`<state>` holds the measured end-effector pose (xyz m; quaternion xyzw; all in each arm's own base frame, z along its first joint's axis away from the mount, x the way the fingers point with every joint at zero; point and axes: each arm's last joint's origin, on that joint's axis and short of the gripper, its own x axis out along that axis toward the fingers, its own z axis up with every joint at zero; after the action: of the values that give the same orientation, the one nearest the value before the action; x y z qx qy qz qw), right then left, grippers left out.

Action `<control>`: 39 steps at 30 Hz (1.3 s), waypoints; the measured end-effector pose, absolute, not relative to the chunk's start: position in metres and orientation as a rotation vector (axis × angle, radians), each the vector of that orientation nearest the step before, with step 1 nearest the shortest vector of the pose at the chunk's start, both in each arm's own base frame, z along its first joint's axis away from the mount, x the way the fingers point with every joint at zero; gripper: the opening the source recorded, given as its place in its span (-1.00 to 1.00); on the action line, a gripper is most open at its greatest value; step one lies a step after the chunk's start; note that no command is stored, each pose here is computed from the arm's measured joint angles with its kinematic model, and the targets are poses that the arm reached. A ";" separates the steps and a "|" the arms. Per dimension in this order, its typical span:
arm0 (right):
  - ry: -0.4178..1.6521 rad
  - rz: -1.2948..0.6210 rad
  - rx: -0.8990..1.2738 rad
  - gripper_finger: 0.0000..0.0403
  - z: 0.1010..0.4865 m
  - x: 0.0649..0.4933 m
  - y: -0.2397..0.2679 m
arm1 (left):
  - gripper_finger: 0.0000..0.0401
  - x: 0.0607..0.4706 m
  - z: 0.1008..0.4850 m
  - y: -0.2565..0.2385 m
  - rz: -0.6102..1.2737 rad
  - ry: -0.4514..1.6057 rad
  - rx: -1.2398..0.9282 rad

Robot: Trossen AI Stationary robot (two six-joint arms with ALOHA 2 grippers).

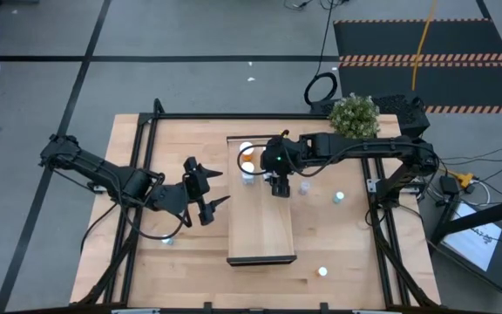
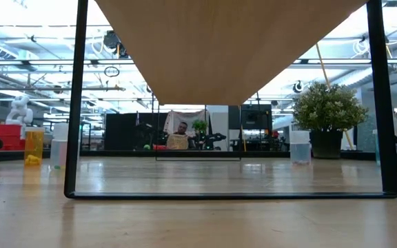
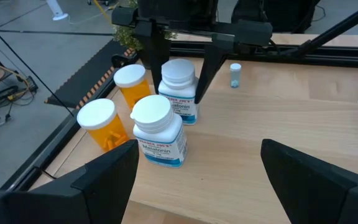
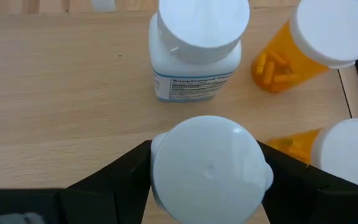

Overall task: Pick and place medicine bottles onto shelf by color
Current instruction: Put the white medicine bottle on the shelf aligned with the other white medicine bottle

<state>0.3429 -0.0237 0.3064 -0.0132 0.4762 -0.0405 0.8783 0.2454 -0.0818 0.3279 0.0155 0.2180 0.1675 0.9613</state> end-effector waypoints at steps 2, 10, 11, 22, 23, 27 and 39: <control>0.994 -0.085 -0.029 0.27 0.306 0.343 -0.024 | 0.69 0.245 0.328 -0.082 0.339 0.442 0.032; 0.999 -0.086 -0.028 0.54 0.305 0.343 -0.024 | 0.69 0.245 0.328 -0.082 0.339 0.442 0.032; 0.999 -0.085 -0.029 0.56 0.305 0.342 -0.024 | 0.69 0.245 0.328 -0.082 0.339 0.442 0.032; 0.991 -0.068 -0.072 0.54 0.308 0.341 -0.023 | 0.69 0.245 0.328 -0.082 0.339 0.443 0.033; 0.991 -0.064 -0.079 0.54 0.308 0.341 -0.023 | 0.69 0.245 0.328 -0.082 0.338 0.443 0.033; 0.991 -0.058 -0.100 0.54 0.308 0.341 -0.024 | 0.69 0.245 0.328 -0.082 0.339 0.443 0.033; 0.963 -0.059 -0.147 0.54 0.310 0.344 -0.024 | 0.69 0.245 0.328 -0.082 0.339 0.443 0.033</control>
<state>0.3437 -0.0242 0.3101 -0.0705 0.4625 -0.0285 0.8833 0.2453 -0.0818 0.3278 0.0163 0.2187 0.1671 0.9612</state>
